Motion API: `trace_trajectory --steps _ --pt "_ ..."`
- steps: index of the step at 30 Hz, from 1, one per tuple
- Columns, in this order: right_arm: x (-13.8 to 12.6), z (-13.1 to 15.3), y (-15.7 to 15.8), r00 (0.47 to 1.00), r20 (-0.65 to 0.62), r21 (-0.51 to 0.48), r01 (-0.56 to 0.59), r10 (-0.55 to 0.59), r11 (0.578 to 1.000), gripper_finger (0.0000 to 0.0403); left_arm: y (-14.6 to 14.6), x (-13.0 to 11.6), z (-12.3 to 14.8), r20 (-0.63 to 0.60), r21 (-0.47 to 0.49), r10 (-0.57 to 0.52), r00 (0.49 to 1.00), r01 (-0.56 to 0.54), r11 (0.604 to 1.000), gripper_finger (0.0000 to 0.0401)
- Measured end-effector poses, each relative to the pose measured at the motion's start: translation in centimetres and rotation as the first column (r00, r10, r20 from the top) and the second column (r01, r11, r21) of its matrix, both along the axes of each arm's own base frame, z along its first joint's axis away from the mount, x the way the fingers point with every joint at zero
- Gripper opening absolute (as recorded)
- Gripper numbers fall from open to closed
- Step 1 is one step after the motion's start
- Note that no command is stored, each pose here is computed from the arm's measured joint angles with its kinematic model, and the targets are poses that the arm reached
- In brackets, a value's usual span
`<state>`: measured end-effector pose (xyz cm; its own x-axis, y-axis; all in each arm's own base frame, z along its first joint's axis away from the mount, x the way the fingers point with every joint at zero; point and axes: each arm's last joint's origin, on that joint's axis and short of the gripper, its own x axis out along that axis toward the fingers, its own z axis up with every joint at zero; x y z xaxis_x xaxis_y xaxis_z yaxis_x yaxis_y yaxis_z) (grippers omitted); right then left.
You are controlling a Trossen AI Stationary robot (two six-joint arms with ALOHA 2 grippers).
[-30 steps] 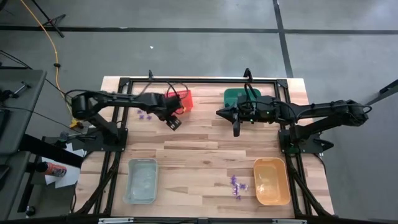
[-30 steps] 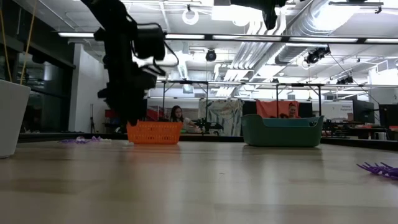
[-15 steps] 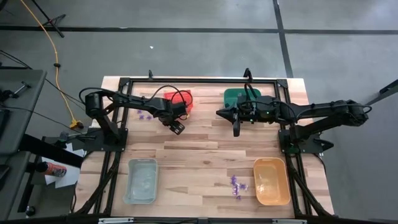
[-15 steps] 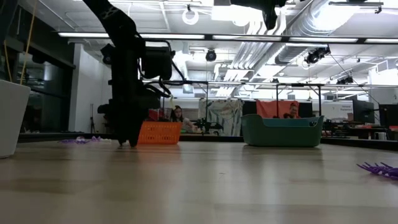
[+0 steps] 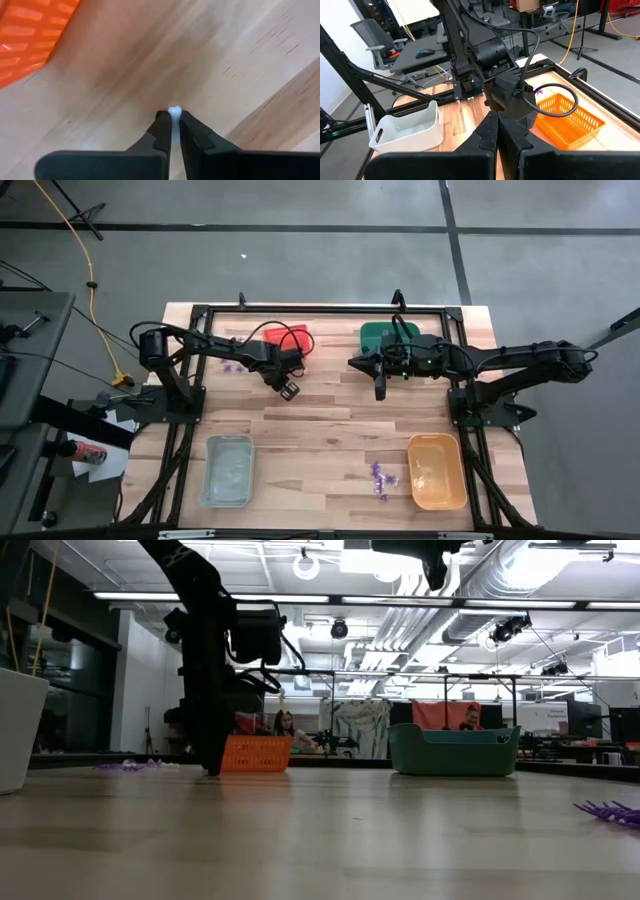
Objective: Sort Halloween decoration
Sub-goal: Put the white bone toy into the yellow bin
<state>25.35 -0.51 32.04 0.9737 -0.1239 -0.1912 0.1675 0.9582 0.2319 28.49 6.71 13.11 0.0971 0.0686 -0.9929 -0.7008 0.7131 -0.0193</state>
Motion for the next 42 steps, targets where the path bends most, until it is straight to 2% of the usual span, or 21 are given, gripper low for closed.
trace_trajectory --steps 4,7,10,13,16,19,21,24,29,36,40,42 --pt "0.0 0.0 0.0 1.0 -0.004 0.0 -0.001 0.001 1.0 0.0 -0.6 -0.8 1.4 0.018 -0.02 -0.015 1.0 0.016 1.0 0.0008" --pt "0.0 -0.1 0.0 1.0 -0.008 0.001 -0.003 0.003 1.0 0.0 -1.0 -0.8 4.5 0.164 0.013 -0.034 0.986 0.033 0.999 0.0004" --pt "0.0 -0.1 0.0 1.0 -0.009 0.004 -0.004 0.004 1.0 0.0 -1.9 -1.4 7.8 0.317 0.075 -0.103 0.943 0.083 0.994 0.0003" --pt "0.0 -0.1 0.1 1.0 -0.007 0.014 -0.017 0.017 1.0 0.0 -3.2 -1.6 12.0 0.539 0.185 -0.23 0.81 0.152 0.971 0.0002" --pt "0.0 -0.1 0.1 1.0 -0.005 0.016 -0.025 0.025 1.0 0.0 -4.7 -1.8 15.1 0.683 0.287 -0.334 0.649 0.182 0.94 0.0001" --pt "0.0 0.1 0.1 0.999 0.007 0.016 -0.036 0.036 0.999 0.0 -6.1 -1.9 17.4 0.775 0.356 -0.392 0.496 0.17 0.919 0.0001" --pt "0.0 0.1 0.1 0.999 0.015 0.016 -0.043 0.043 0.999 0.0 -7.1 -1.7 18.0 0.793 0.395 -0.427 0.435 0.166 0.904 0.0001" --pt "0.0 0.1 0.2 0.999 0.015 0.011 -0.05 0.05 0.999 0.0 -8.0 -1.5 18.4 0.801 0.435 -0.462 0.382 0.16 0.886 0.0001" --pt "0.0 0.1 0.2 0.998 0.015 0.011 -0.063 0.063 0.998 0.0 -8.5 -1.4 18.1 0.789 0.436 -0.462 0.405 0.16 0.886 0.0001" --pt "0.1 0.2 0.2 0.998 0.02 -0.009 -0.056 0.056 0.998 0.0 -8.5 -1.3 18.2 0.794 0.435 -0.459 0.398 0.154 0.887 0.0001" --pt "0.1 1.1 -0.1 0.995 0.097 -0.07 0.025 -0.018 0.997 0.0 -8.7 0.4 16.9 0.777 0.461 -0.493 0.392 0.18 0.869 0.0001" --pt "-0.2 1.8 -0.2 0.986 0.155 -0.115 0.077 -0.059 0.99 0.0 -8.9 2.2 15.9 0.769 0.472 -0.517 0.376 0.21 0.856 0.0001"
